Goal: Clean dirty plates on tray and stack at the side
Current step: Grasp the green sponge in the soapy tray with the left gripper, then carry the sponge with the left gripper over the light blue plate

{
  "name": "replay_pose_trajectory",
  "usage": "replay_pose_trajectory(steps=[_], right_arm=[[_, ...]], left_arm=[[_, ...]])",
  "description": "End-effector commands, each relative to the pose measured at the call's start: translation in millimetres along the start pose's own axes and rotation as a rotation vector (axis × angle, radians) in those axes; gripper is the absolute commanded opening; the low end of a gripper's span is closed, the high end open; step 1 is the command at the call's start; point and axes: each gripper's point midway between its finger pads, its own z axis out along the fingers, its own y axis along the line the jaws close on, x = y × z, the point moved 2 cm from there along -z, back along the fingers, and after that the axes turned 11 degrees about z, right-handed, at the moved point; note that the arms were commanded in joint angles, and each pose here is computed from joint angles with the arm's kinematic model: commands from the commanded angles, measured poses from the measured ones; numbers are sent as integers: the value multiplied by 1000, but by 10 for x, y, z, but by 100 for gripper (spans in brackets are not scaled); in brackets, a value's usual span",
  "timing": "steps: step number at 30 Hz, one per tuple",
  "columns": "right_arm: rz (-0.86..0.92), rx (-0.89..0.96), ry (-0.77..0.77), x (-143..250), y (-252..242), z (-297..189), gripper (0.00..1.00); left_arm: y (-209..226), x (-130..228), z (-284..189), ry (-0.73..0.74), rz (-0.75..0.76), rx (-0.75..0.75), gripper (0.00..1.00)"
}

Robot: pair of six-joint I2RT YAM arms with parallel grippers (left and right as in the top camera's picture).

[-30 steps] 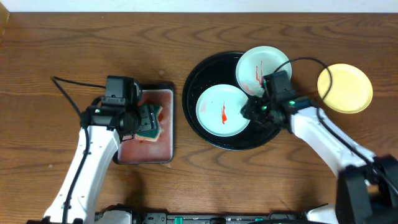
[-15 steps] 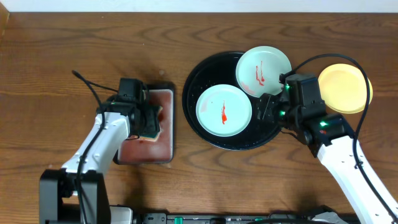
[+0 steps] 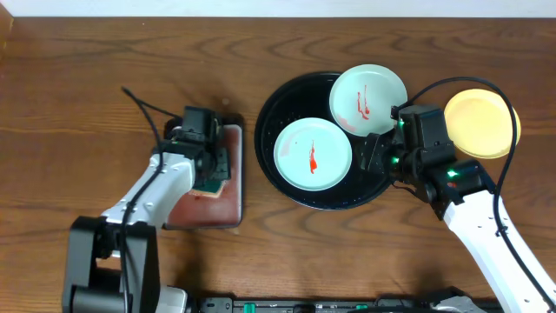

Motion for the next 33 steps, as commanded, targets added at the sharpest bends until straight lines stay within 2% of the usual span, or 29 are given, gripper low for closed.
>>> replay_pose_trajectory(steps=[1,8,13,17,23,28,33], right_arm=[[-11,2,-23,-60,-9,-49,54],[-18,9,-15,-43,-26,-49,54],[-17,12,-11,-34,-32,-48,54],[-16,17,-7,-26,-43,-49,54],[-15,19,-4,-18,-48,-49,54],[-14,25,1,-6,-60,-49,54],[-13,28,4,0,-68,-49,54]], left_arm=[[82,126,158,59,32,-98,60],[128,133,243,70,24,-118,71],[127,111,247,60,22,-118,70],[127,110,258,60,22,-118,62],[126,110,258,60,22,-117,40],[126,117,269,64,12,-118,8],[126,104,250,57,0,-118,7]])
